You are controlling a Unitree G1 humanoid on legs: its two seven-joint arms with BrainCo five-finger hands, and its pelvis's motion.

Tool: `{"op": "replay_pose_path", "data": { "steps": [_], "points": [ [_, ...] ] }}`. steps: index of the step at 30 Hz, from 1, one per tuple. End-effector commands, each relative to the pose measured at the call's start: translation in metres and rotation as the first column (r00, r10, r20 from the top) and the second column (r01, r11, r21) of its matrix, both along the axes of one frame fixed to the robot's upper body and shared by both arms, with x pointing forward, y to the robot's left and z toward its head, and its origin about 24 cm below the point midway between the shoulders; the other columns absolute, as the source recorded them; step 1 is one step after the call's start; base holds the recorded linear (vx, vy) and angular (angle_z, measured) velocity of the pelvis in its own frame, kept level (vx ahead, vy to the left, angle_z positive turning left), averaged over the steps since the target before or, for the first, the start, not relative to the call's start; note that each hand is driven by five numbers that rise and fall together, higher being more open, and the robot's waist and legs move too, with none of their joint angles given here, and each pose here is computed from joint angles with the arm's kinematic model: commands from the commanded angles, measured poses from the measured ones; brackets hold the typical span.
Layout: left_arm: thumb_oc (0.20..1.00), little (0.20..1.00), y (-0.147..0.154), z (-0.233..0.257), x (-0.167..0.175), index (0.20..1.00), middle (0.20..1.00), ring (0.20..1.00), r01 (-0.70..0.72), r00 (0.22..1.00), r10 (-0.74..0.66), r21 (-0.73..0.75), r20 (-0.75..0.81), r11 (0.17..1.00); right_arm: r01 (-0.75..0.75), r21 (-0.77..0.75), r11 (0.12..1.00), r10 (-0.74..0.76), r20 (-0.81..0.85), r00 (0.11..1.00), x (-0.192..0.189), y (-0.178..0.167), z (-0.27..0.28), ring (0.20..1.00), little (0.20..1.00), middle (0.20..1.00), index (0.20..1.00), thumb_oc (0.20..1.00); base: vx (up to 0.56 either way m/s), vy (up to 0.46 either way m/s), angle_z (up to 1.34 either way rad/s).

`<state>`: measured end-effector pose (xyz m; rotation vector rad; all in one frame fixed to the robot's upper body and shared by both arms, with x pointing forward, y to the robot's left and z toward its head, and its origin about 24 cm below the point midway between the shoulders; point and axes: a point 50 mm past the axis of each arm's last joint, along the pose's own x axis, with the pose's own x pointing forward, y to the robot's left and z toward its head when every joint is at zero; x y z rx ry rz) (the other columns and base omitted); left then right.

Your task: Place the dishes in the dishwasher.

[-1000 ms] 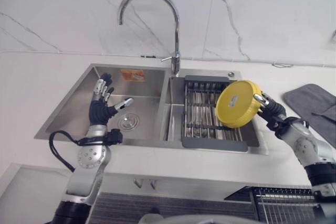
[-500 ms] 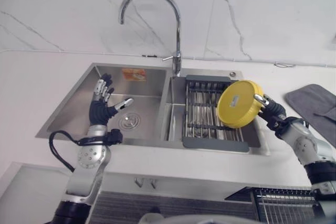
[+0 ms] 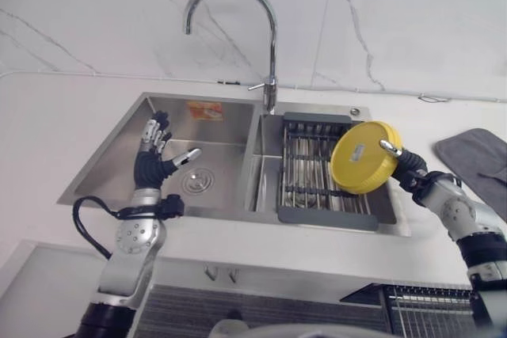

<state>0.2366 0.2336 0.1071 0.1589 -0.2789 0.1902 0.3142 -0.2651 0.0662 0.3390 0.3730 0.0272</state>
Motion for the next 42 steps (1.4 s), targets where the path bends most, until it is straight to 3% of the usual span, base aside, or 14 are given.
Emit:
{"op": "replay_pose_path", "data": {
  "steps": [1,6,7,9,12,17,22,38,42],
  "points": [
    [1.000,1.000,-0.006,0.022,0.009,1.000,1.000,1.000,0.046,0.994,-0.050,0.036,0.093,0.998,-0.032,-0.075,0.997,0.037,0.078,0.996,0.020,-0.006,0.039,1.000,1.000,1.000,1.000,1.000,0.00,0.000,0.00],
    [1.000,1.000,-0.007,0.022,0.009,1.000,1.000,1.000,0.046,0.995,-0.049,0.038,0.090,0.998,-0.057,-0.114,0.992,0.062,0.043,0.997,0.020,-0.008,0.035,1.000,1.000,1.000,1.000,1.000,0.00,0.000,0.00],
    [1.000,1.000,-0.007,0.022,0.010,1.000,1.000,1.000,0.045,0.995,-0.049,0.038,0.087,0.998,-0.056,-0.119,0.991,0.060,0.037,0.998,0.021,-0.009,0.035,0.661,0.661,0.661,0.661,0.661,0.00,0.000,0.00],
    [1.000,1.000,-0.006,0.021,0.010,1.000,1.000,1.000,0.046,0.995,-0.049,0.038,0.083,0.998,-0.035,-0.126,0.991,0.040,0.035,0.999,0.021,-0.011,0.035,0.200,0.200,0.200,0.200,0.200,0.00,0.000,0.00],
    [1.000,1.000,-0.007,0.021,0.010,1.000,1.000,1.000,0.047,0.996,-0.050,0.040,0.079,0.998,-0.072,-0.219,0.973,0.088,0.064,0.994,0.024,-0.011,0.041,0.200,0.200,0.200,0.200,0.200,0.00,0.000,0.00],
    [1.000,1.000,-0.010,0.017,0.010,1.000,1.000,1.000,0.050,0.996,-0.053,0.038,0.066,0.998,-0.060,-0.182,0.981,0.073,0.068,0.995,0.023,-0.005,0.039,0.200,0.200,0.200,0.200,0.200,0.00,0.000,0.00],
    [1.000,1.000,-0.011,0.016,0.010,1.000,1.000,1.000,0.060,0.997,-0.062,0.039,0.054,0.997,-0.110,-0.269,0.957,0.136,0.081,0.987,0.020,-0.003,0.035,0.200,0.200,0.200,0.200,0.200,0.00,0.000,0.00],
    [1.000,1.000,-0.016,0.010,0.011,1.000,1.000,1.000,0.080,0.996,-0.082,0.041,0.034,0.996,-0.041,-0.123,0.992,0.058,0.133,0.989,0.018,0.012,0.029,0.200,0.200,0.200,0.200,0.200,0.00,0.000,0.00],
    [1.000,1.000,-0.014,0.009,0.008,1.000,1.000,1.000,0.081,0.996,-0.082,0.041,0.030,0.996,0.011,-0.069,0.998,0.005,0.231,0.973,0.017,0.018,0.042,0.200,0.200,0.200,0.200,0.200,0.00,-0.020,0.00]
  ]
}}
